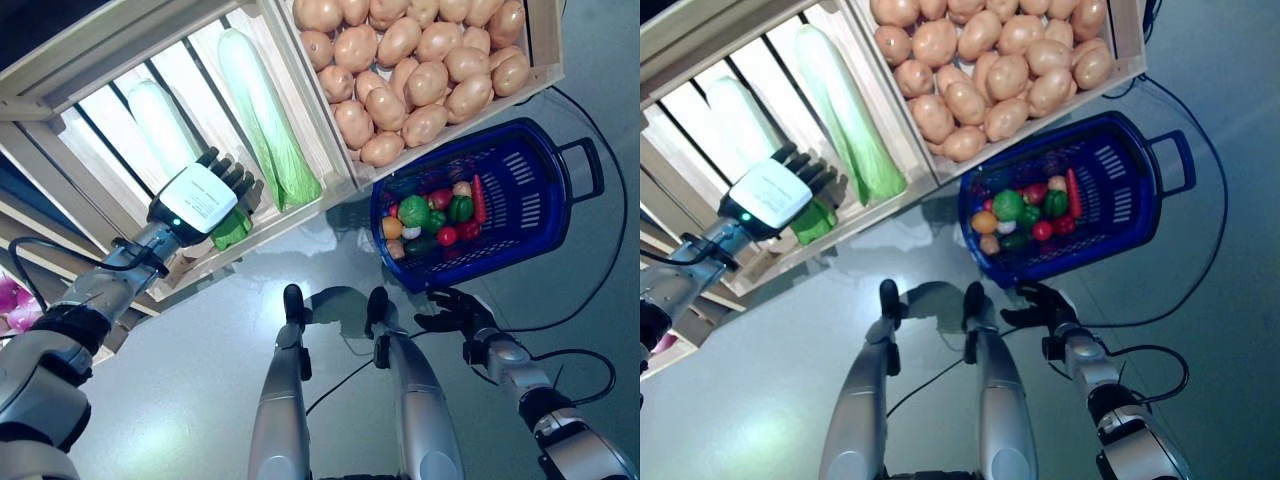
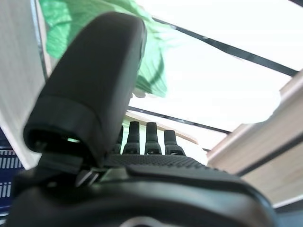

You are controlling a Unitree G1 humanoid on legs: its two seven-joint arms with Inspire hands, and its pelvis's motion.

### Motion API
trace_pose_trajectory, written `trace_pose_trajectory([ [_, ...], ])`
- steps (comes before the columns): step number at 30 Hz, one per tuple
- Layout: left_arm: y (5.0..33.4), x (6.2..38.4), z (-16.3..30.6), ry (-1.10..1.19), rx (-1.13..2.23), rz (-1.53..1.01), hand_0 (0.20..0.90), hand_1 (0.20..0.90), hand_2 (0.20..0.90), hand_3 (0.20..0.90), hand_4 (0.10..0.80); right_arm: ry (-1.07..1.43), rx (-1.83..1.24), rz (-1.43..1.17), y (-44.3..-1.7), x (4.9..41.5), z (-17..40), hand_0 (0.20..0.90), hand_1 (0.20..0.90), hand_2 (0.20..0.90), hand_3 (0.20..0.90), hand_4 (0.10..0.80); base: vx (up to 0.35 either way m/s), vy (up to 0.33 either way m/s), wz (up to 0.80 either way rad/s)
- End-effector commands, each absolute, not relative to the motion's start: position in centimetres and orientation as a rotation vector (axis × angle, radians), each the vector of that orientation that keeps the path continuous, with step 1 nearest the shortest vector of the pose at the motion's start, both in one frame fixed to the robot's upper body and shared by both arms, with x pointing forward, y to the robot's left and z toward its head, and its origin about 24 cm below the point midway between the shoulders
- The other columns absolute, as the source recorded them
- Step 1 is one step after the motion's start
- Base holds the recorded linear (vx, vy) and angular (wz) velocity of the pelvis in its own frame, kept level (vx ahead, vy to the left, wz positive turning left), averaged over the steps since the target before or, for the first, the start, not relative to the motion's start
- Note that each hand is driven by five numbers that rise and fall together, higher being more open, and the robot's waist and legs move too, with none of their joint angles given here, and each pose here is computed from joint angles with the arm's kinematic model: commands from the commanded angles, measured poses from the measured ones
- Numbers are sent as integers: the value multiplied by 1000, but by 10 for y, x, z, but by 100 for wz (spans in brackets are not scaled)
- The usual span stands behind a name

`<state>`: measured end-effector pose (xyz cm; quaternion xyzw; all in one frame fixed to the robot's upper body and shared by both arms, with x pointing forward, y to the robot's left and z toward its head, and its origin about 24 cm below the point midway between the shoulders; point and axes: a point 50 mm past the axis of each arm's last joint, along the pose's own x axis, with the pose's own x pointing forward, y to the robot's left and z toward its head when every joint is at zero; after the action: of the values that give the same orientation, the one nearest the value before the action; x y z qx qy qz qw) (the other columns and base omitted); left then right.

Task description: Put vegetables into the basket

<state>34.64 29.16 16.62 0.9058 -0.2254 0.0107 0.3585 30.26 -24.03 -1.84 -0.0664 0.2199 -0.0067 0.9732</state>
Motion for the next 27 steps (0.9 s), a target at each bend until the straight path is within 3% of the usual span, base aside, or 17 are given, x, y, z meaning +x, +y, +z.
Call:
trace_pose_trajectory([
  [1, 285, 354, 219, -712, 2333, 229, 900, 900, 900, 900, 800, 333, -152, -127, -271, 307, 9, 900, 900, 900, 900, 800, 0, 0, 0],
  [24, 295, 360, 219, -505, 2425, 194, 900, 900, 900, 900, 800, 287, -104, -160, -266, 308, 15, 900, 900, 900, 900, 800, -5, -19, 1],
  [26, 296, 360, 219, -496, 2427, 196, 627, 627, 627, 627, 618, 284, -104, -162, -267, 308, 16, 900, 900, 900, 900, 800, 0, 0, 0],
  [27, 297, 360, 216, -488, 2423, 197, 526, 526, 526, 526, 551, 288, -106, -162, -267, 307, 15, 900, 900, 900, 900, 800, 0, 0, 0],
])
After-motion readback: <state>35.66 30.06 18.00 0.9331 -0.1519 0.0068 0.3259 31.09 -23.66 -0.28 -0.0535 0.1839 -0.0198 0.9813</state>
